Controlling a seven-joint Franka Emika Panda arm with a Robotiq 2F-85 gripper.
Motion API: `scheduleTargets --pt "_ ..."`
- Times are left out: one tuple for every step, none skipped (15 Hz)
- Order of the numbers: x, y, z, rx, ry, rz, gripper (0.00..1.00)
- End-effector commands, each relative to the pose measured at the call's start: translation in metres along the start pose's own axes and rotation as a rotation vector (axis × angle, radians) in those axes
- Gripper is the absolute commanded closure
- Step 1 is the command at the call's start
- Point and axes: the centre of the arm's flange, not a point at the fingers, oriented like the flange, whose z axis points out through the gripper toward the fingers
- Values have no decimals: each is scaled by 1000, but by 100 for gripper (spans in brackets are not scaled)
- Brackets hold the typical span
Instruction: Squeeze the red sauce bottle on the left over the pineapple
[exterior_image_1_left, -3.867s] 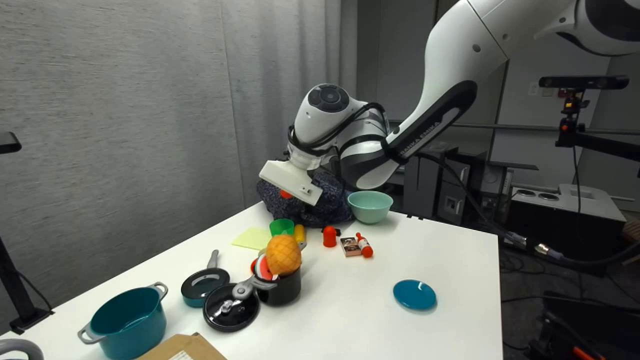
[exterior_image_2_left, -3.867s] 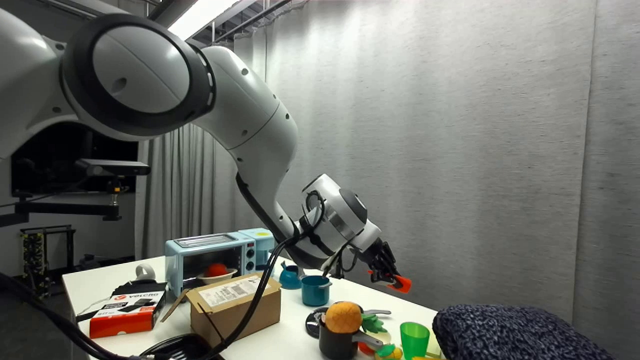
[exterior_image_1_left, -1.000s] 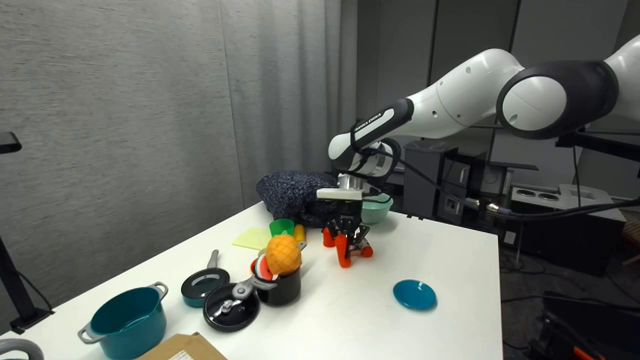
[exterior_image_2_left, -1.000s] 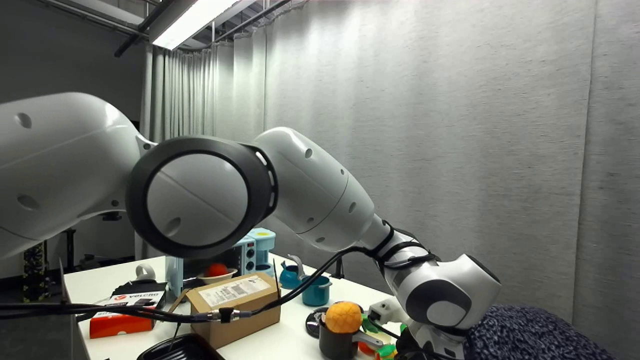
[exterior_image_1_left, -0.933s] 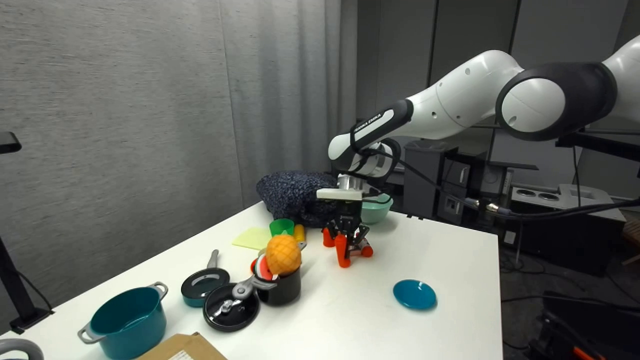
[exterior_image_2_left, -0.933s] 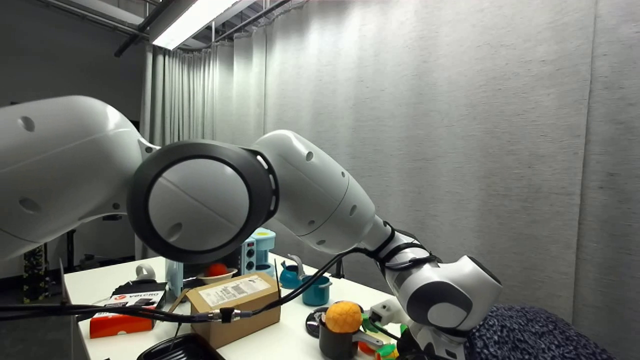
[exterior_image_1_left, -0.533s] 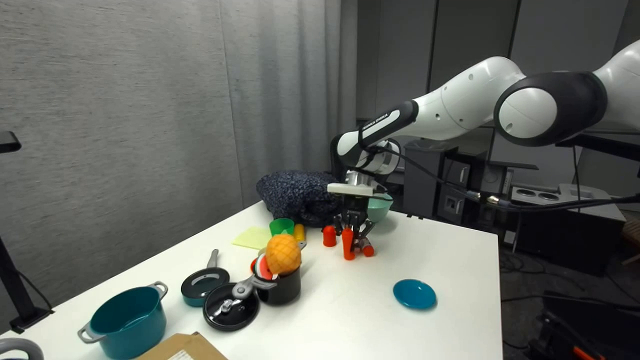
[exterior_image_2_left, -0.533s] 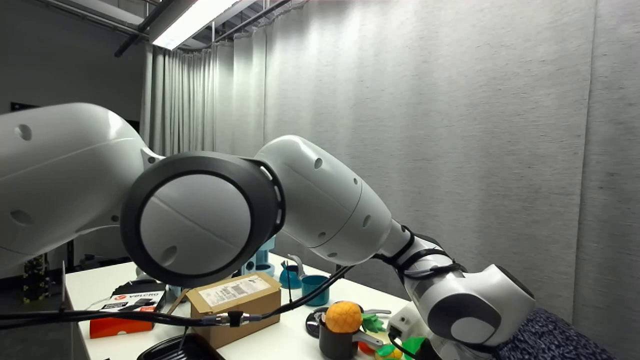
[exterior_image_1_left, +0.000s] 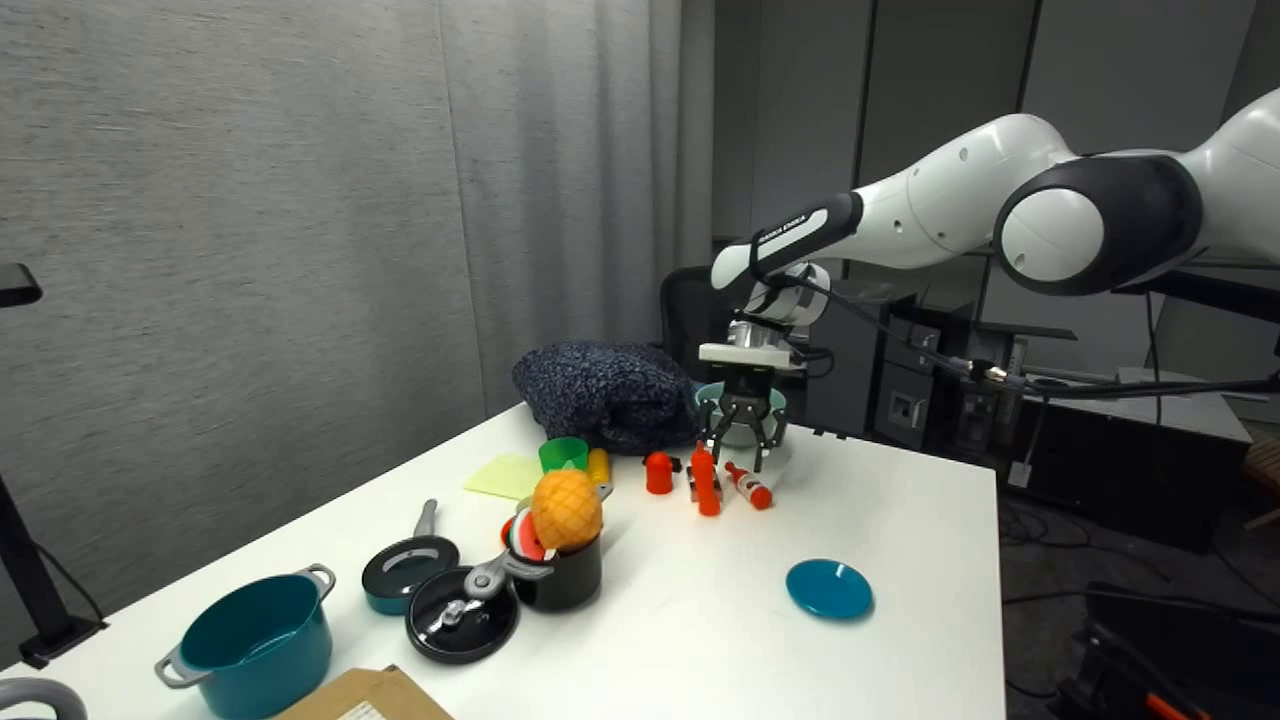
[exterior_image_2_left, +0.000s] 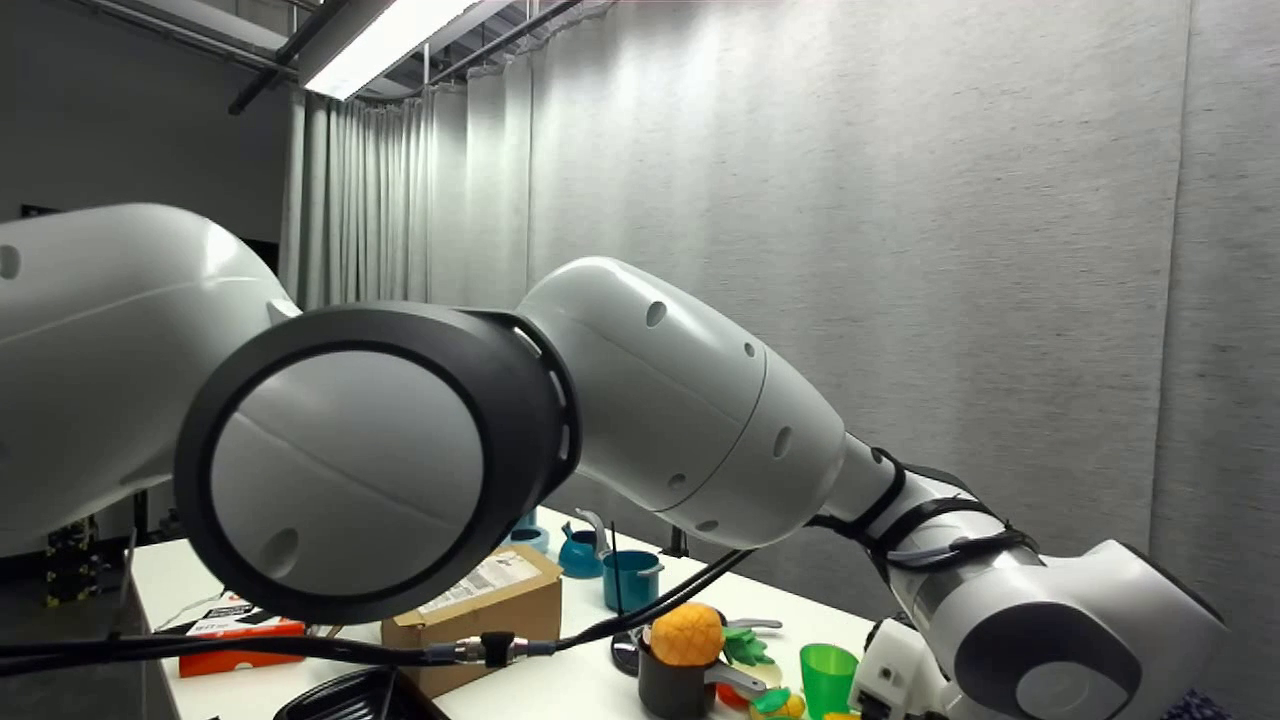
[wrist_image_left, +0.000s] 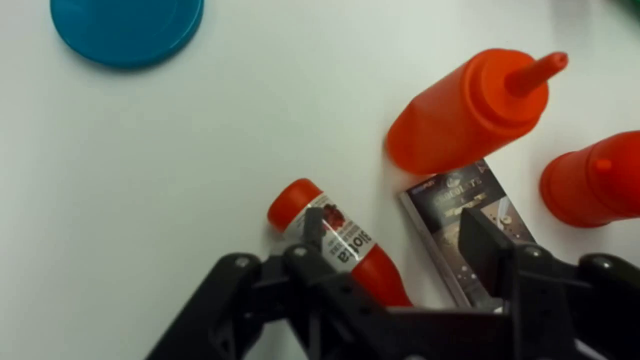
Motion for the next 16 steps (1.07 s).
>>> scheduleTargets --pt "-53 -53 35 1 -10 -45 1" --pt "-67 -66 42 3 -8 -70 0" --pt "-83 -78 45 6 13 -100 0" --pt "-101 -91 49 12 42 -134 0" --pt "-122 -104 47 24 101 -171 0" --pt "-136 -114 41 45 148 -211 0" --pt "-149 -124 34 75 182 -244 0" --pt "-160 -132 24 100 232 -282 0" --pt "-166 -137 17 120 278 -306 0" --pt "-171 -142 6 143 331 -324 0" --pt "-174 -144 -3 171 381 -332 0" --pt "-175 -148 -14 189 439 -345 0" --pt "-176 -149 -23 201 496 -356 0" --pt "-176 -151 -32 215 553 -358 0" --pt "-186 -158 -30 233 607 -360 0" --pt "-192 -163 -30 250 649 -365 0"
